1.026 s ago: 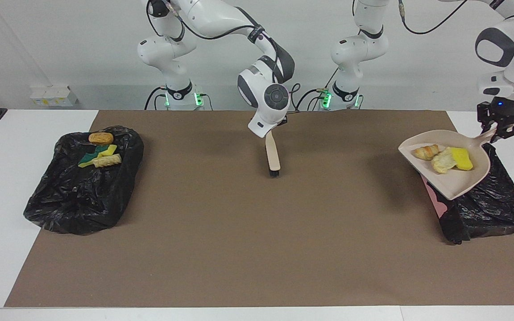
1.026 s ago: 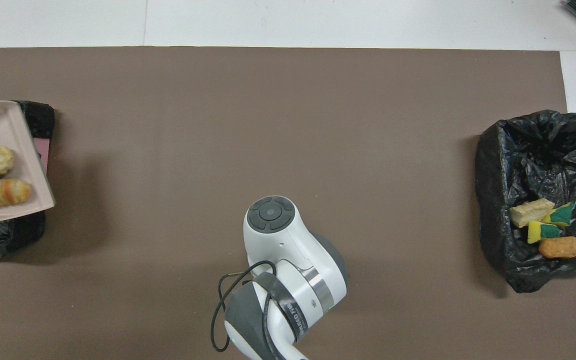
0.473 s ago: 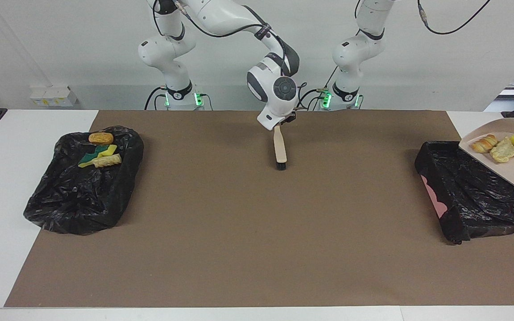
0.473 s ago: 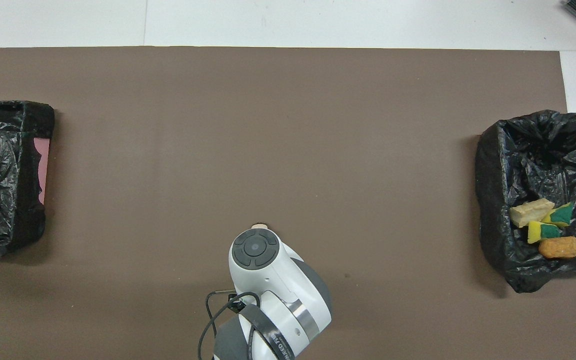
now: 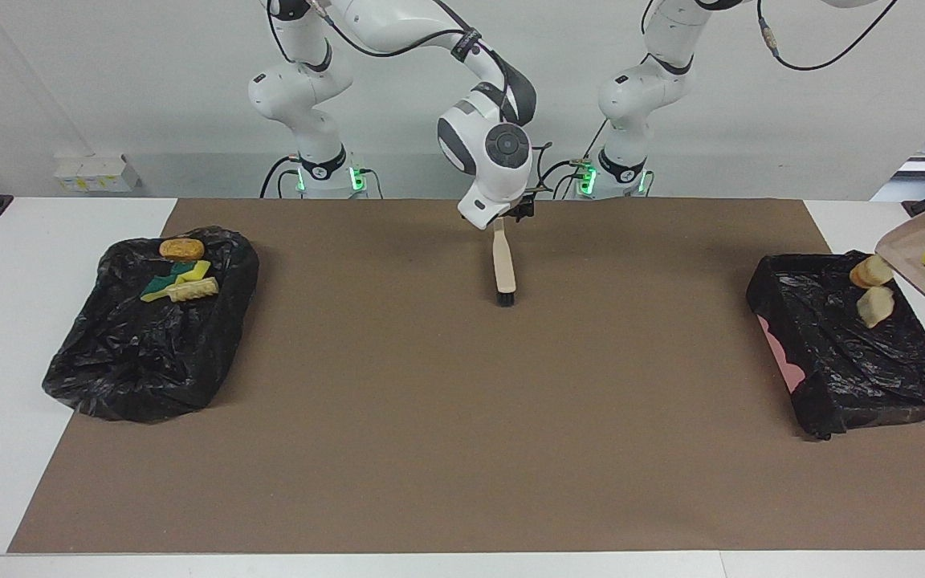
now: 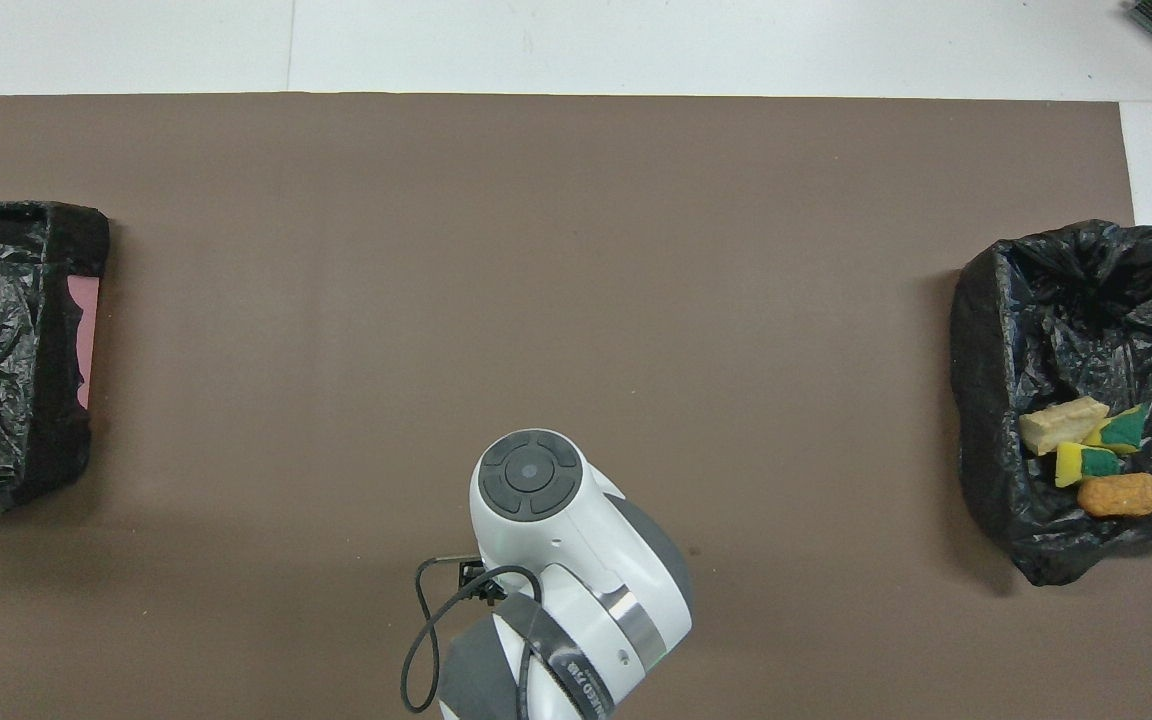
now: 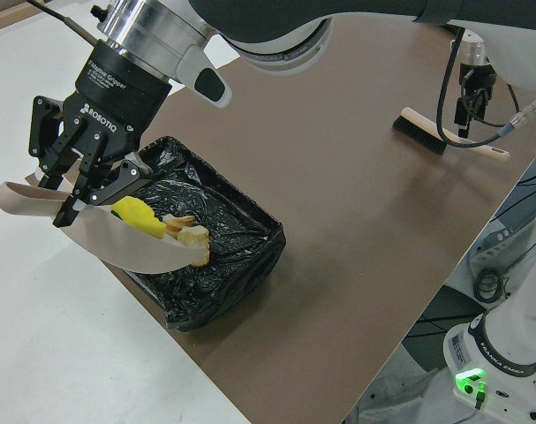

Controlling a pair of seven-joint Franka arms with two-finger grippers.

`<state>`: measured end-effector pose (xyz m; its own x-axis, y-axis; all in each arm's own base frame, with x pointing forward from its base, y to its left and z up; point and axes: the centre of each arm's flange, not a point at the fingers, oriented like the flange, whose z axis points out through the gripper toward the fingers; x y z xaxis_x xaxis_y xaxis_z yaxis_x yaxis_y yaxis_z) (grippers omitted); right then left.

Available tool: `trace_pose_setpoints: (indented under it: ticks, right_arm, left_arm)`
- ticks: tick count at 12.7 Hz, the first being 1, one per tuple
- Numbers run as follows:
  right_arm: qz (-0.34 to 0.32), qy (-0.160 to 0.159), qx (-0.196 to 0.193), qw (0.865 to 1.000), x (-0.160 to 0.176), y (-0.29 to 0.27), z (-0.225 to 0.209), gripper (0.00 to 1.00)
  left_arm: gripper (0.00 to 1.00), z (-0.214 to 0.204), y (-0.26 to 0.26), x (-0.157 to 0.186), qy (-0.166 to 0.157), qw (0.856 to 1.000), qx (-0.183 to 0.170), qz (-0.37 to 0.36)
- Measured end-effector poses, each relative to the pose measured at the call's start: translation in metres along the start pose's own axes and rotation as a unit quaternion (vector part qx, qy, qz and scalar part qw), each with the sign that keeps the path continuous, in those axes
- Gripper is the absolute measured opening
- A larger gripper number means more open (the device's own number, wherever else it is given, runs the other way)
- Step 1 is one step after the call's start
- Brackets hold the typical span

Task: Sweep and dump trash in bin
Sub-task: 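Bring the empty dustpan back from the bin with the left gripper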

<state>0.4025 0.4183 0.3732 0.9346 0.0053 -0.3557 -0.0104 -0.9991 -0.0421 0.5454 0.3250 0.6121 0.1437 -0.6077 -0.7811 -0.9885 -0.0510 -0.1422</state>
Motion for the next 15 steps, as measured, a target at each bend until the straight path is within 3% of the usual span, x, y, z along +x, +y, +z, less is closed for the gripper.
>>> trace_pose_setpoints:
  ticks: [4,7,10,12,13,15]
  right_arm:
    - [-0.027,0.03,0.031,0.999,0.033,0.066,-0.087,1.0]
    - [-0.059,0.06,0.05,0.995,0.06,0.111,-0.13,1.0]
    - [-0.104,0.087,0.053,0.989,0.089,0.171,-0.155,1.0]
    - [-0.13,0.108,0.033,0.985,0.101,0.205,-0.171,1.0]
    - [-0.138,0.12,0.012,0.983,0.106,0.219,-0.18,1.0]
    - [-0.136,0.138,-0.018,0.981,0.111,0.24,-0.194,1.0]
  left_arm:
    - [0.31,-0.048,-0.023,-0.001,-0.084,0.995,0.038,0.046]
    - [0.31,-0.087,-0.033,0.005,-0.112,0.991,0.039,0.056]
    - [0.31,-0.137,-0.037,0.039,-0.111,0.991,0.01,0.07]
    - [0.31,-0.169,-0.038,0.07,-0.107,0.991,-0.01,0.077]
    - [0.31,-0.184,-0.036,0.087,-0.1,0.992,-0.019,0.071]
    - [0.31,-0.206,-0.028,0.12,-0.053,0.997,-0.046,0.034]
